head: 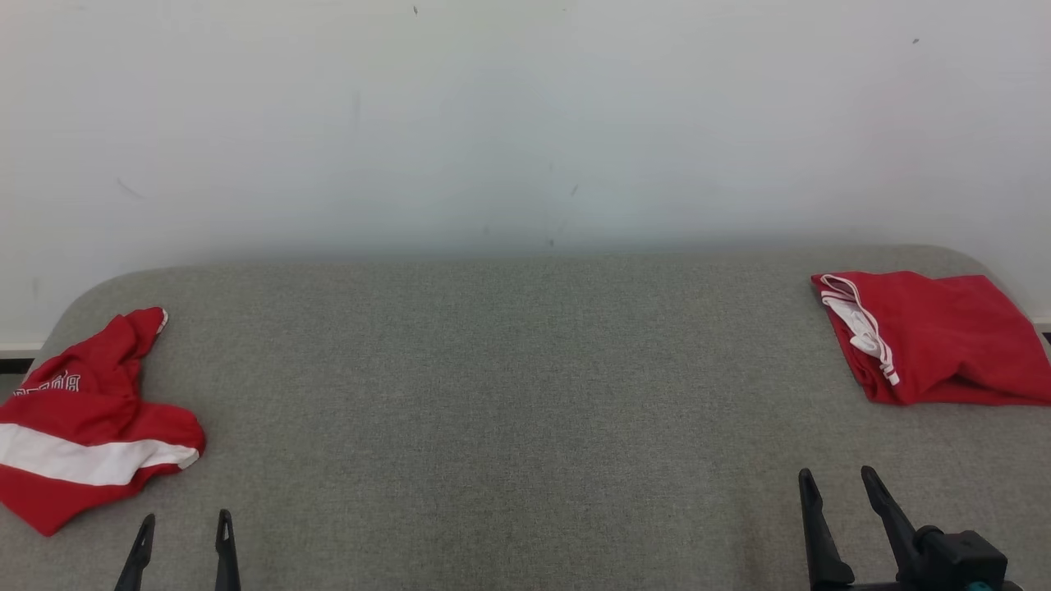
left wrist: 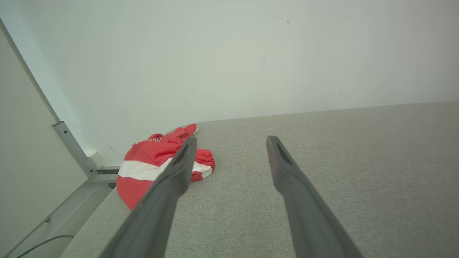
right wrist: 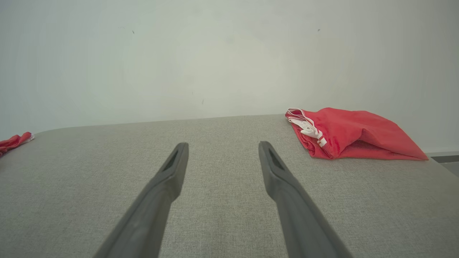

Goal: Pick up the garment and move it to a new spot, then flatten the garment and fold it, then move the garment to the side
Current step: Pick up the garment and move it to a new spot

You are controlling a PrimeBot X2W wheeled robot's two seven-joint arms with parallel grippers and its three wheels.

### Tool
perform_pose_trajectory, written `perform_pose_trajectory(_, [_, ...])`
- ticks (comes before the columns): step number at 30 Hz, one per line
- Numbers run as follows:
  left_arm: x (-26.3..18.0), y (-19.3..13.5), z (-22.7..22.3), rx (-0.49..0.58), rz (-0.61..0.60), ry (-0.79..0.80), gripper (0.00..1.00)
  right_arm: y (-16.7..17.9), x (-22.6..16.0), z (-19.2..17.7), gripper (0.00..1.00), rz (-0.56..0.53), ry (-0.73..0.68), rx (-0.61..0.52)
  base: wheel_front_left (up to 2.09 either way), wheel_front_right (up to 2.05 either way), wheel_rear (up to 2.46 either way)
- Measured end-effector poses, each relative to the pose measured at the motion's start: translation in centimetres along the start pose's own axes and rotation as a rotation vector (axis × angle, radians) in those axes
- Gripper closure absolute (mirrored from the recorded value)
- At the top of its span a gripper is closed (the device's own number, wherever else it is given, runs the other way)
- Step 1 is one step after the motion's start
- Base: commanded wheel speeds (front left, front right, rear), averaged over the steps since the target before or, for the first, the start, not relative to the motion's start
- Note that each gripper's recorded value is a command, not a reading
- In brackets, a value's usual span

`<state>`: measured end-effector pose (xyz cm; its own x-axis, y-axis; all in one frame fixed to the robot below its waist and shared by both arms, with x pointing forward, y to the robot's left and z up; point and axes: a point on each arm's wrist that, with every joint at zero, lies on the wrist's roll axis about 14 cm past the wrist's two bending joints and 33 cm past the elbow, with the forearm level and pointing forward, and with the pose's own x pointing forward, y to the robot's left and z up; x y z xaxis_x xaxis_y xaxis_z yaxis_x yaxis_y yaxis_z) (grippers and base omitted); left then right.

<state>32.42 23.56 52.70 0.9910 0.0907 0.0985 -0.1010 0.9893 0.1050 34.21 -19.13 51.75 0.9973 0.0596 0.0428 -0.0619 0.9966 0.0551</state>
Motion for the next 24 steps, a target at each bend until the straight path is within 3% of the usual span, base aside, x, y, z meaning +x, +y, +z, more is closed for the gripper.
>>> perform_pose_trajectory(14, [-0.4, 0.7, -0.2, -0.018, 0.034, 0.004, 0.00, 0.3, -0.1, -0.7, 0.00, 0.007, 0.024, 0.002, 0.00, 0.00, 0.00])
perform_pose_trajectory(24, [-2.2, 2.9, -0.3, -0.021, 0.103, 0.011, 0.00, 2.6, 0.5, -1.4, 0.00, 0.071, 0.035, 0.013, 0.00, 0.00, 0.00])
